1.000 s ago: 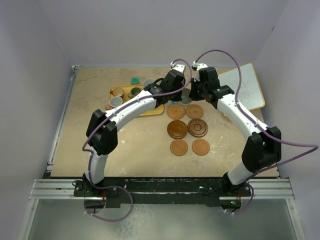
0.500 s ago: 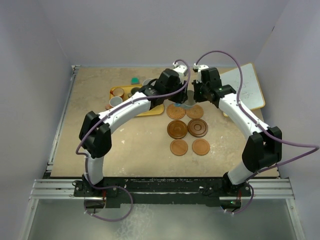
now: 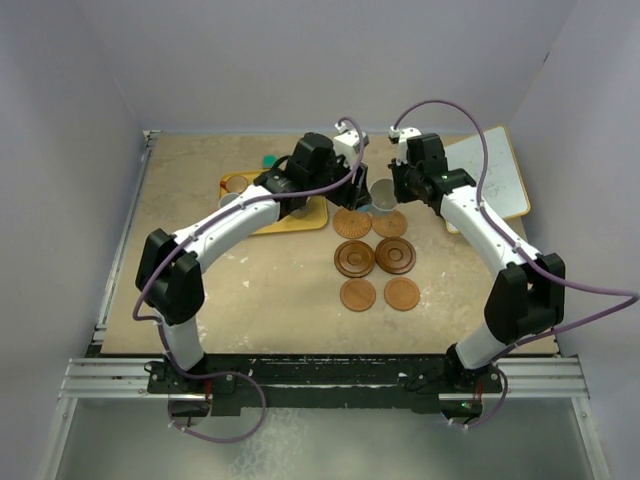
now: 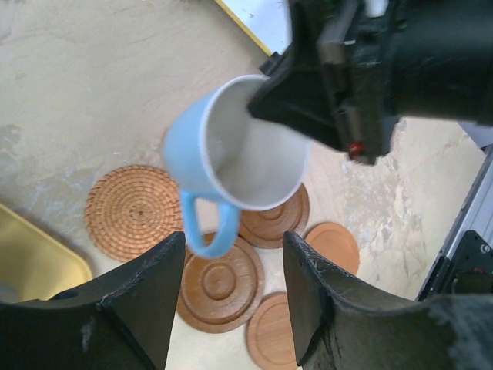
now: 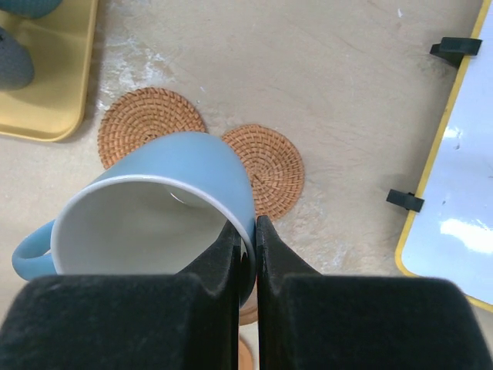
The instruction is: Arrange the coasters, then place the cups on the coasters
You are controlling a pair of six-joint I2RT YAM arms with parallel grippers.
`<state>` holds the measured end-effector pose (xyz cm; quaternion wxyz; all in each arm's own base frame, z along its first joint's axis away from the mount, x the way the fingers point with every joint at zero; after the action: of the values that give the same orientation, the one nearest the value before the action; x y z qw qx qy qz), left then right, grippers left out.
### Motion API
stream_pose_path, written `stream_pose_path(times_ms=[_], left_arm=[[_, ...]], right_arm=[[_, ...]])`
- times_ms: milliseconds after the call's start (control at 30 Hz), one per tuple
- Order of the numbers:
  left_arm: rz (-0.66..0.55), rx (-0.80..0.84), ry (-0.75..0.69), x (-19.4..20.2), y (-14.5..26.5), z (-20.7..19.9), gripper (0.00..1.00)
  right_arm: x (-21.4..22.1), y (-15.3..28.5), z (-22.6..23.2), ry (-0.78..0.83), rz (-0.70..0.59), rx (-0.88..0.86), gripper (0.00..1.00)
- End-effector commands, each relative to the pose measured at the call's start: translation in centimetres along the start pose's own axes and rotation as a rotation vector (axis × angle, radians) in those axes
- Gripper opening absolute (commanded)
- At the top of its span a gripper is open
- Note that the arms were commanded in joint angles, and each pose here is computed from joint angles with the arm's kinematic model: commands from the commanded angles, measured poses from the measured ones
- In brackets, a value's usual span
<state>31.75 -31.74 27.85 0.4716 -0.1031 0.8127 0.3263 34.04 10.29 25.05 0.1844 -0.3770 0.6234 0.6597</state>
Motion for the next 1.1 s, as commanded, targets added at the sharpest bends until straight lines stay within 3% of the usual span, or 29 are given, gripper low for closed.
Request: stream_pose_path(times_ms=[0,333,600,1067], left_arm=[[-0.016,0.077,-0.086,-1.5,3.1,2.2,0.51],[0.065,0.109,-0.133,0.0,6.9,6.7,0.53],[0.039,0.049,-0.278,1.2,9.2,6.9,0.62],[0.011,0.020,-0.341,1.9,10.8,6.6,0.64]], right_arm=[[-3.4,1.6,-1.4,0.053,-0.137,0.034,0.00],[-3.6,-0.7,-3.0,0.236,-0.010,-0.017,0.00],[-3.2,-3.4,-3.6,0.309,0.148,-0.094,0.00],[-2.5,-6.7,-4.1,0.339,0.243,-0.146,0.00]])
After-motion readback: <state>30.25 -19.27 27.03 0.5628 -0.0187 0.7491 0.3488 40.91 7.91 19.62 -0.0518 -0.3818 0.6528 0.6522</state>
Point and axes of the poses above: each gripper's point midway between its finger pads, its own y axis back along the fingers, its own z axis along the line the jaws close on, x = y × z, the point moved 10 cm from there along y, back along the fingers, and after that the axes turned 1 degree about y, right-handed, at the moved point
